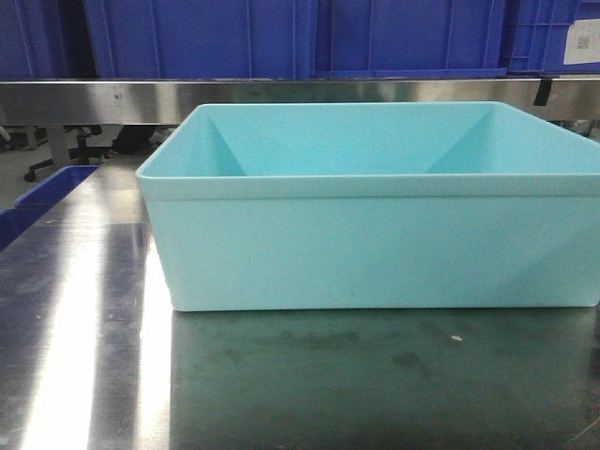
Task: Pick red cube and place on left shelf
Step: 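Move the right gripper over the teal bin toward the red cube, then lower the right gripper into the teal bin and close on the red cube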
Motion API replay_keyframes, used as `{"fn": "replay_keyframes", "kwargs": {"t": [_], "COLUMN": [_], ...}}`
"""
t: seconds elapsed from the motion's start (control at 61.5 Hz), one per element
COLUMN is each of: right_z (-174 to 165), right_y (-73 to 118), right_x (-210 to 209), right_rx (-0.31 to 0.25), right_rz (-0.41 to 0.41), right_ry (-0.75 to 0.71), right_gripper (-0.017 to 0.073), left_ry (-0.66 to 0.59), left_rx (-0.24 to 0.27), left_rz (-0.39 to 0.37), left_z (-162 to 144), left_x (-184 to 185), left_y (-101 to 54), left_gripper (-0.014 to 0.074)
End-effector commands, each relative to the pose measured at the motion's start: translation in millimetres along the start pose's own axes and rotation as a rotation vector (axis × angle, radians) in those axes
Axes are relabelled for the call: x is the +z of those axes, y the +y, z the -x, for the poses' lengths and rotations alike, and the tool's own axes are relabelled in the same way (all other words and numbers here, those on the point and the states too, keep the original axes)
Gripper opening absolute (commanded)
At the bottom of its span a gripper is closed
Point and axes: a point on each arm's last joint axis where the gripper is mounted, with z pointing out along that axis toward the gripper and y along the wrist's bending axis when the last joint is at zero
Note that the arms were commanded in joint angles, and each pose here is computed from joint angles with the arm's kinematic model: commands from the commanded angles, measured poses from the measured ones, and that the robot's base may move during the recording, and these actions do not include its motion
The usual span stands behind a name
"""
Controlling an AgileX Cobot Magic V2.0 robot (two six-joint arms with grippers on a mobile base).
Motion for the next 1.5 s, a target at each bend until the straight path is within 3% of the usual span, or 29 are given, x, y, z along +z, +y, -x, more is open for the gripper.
{"fn": "replay_keyframes", "kwargs": {"t": [0.0,0.276,0.52,0.699,0.862,1.024,1.236,1.48], "right_z": [15.2,29.8,90.5,144.4,185.8,219.0,219.1,165.7], "right_y": [-0.3,-0.1,7.2,12.9,26.8,55.4,98.5,129.0], "right_x": [-2.9,-5.3,-4.4,21.4,53.6,93.0,152.9,224.9], "right_rx": [-0.015,-0.014,-0.024,-0.025,-0.034,-0.089,-0.135,-0.169], "right_rz": [-0.008,-0.013,0.014,0.028,0.134,0.300,0.427,0.431], "right_ry": [-0.133,-0.228,-0.106,0.047,0.199,0.375,0.552,0.761], "right_gripper": [0.0048,0.0048,0.0048,0.0048,0.0048,0.0050,0.0076,0.0379], "left_ry": [-0.079,-0.079,-0.079,-0.079,-0.079,-0.079,-0.079,-0.079], "left_rx": [-0.005,-0.005,-0.005,-0.005,-0.005,-0.005,-0.005,-0.005], "left_rz": [-0.007,-0.007,-0.007,-0.007,-0.007,-0.007,-0.007,-0.007], "left_z": [1.0,1.0,1.0,1.0,1.0,1.0,1.0,1.0], "left_x": [-0.2,-0.2,-0.2,-0.2,-0.2,-0.2,-0.2,-0.2], "left_y": [-0.3,-0.3,-0.3,-0.3,-0.3,-0.3,-0.3,-0.3], "left_gripper": [0.0102,0.0102,0.0102,0.0102,0.0102,0.0102,0.0102,0.0102]}}
